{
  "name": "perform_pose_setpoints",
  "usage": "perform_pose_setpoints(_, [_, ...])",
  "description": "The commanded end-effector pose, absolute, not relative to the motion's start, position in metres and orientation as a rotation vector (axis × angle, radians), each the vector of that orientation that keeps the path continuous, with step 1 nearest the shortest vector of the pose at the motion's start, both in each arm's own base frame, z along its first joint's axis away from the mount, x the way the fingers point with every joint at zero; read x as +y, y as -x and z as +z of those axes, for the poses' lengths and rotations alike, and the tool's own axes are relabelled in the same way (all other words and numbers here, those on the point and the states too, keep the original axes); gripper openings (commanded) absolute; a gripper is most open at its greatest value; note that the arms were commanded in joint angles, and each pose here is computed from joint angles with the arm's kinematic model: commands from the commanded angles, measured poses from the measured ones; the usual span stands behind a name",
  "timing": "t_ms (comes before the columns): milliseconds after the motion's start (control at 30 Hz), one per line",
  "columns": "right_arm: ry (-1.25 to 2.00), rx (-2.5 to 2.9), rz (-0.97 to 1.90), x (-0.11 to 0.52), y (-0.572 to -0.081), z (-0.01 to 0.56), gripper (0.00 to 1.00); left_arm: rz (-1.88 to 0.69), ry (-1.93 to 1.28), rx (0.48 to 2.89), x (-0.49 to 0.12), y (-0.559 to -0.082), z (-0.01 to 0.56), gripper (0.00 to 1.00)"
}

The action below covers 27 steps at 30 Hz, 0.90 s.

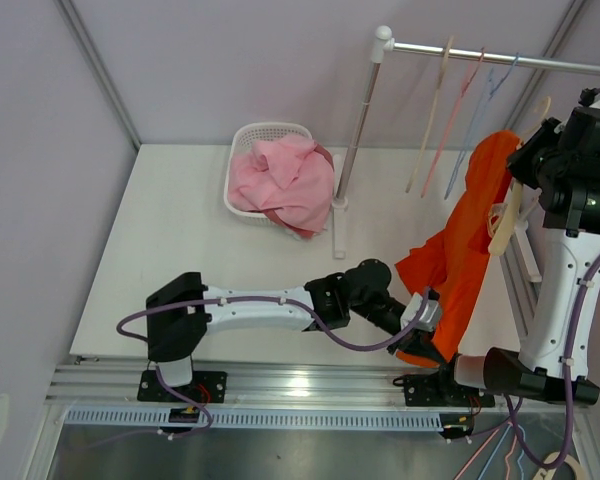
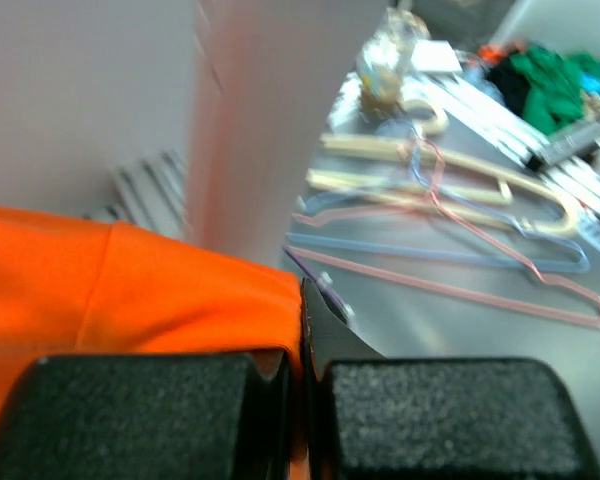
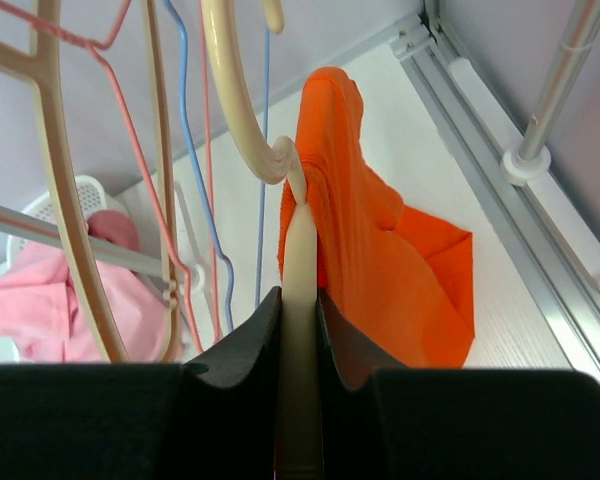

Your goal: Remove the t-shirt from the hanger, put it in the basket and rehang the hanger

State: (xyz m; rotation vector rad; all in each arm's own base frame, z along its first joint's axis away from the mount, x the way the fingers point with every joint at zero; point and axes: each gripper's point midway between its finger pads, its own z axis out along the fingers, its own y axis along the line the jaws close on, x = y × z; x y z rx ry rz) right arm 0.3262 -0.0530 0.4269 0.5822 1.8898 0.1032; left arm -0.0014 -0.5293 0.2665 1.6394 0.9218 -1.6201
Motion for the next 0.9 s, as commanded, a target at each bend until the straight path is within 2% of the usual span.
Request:
perform_pose_setpoints(0, [-0.526, 1.644, 0.055, -0.065, -0.33, 0.495, 0.0, -1.876, -1.985, 0.906, -0.489, 0.062, 0.218, 0.01])
perform_pose_setpoints(167, [-0.52, 1.613, 0.046, -0.064, -0.318, 0.504, 0.0, -1.867, -2.025, 0.991, -0.496, 0.058, 0.191, 0.01])
perform_pose_setpoints(300, [-0.508, 1.653, 0.084, -0.053, -0.305, 0.508, 0.0, -1.738, -1.879, 1.13, -0.521, 0.024, 0.19, 0.01])
perform_pose_setpoints(333, [-0.499, 1.666, 0.109, -0.048, -0.303, 0.507, 0.0, -1.706, -1.817, 1.11, -0.531, 0.012, 0.2, 0.01])
perform_pose_setpoints(467, [-0.498, 1.703, 0.124, -0.036, -0.282, 0.501, 0.0, -1.562, -1.48, 1.435, -0.567, -0.064, 0.229, 0.01])
perform_pose_setpoints(500, [-0.493, 1.689, 0.124, -0.034, -0.273, 0.505, 0.0, -1.558, -1.42, 1.428, -0.576, -0.074, 0.253, 0.01])
perform_pose_setpoints(700, [-0.47, 1.781, 0.148, -0.024, -0.264, 0.482, 0.0, -1.483, -1.178, 1.51, -0.583, -0.126, 0.289, 0.01])
perform_pose_setpoints(867, [-0.498, 1.845, 0.1, -0.027, -0.262, 0.467, 0.0, -1.573, -1.049, 1.612, -0.583, -0.154, 0.315, 0.01])
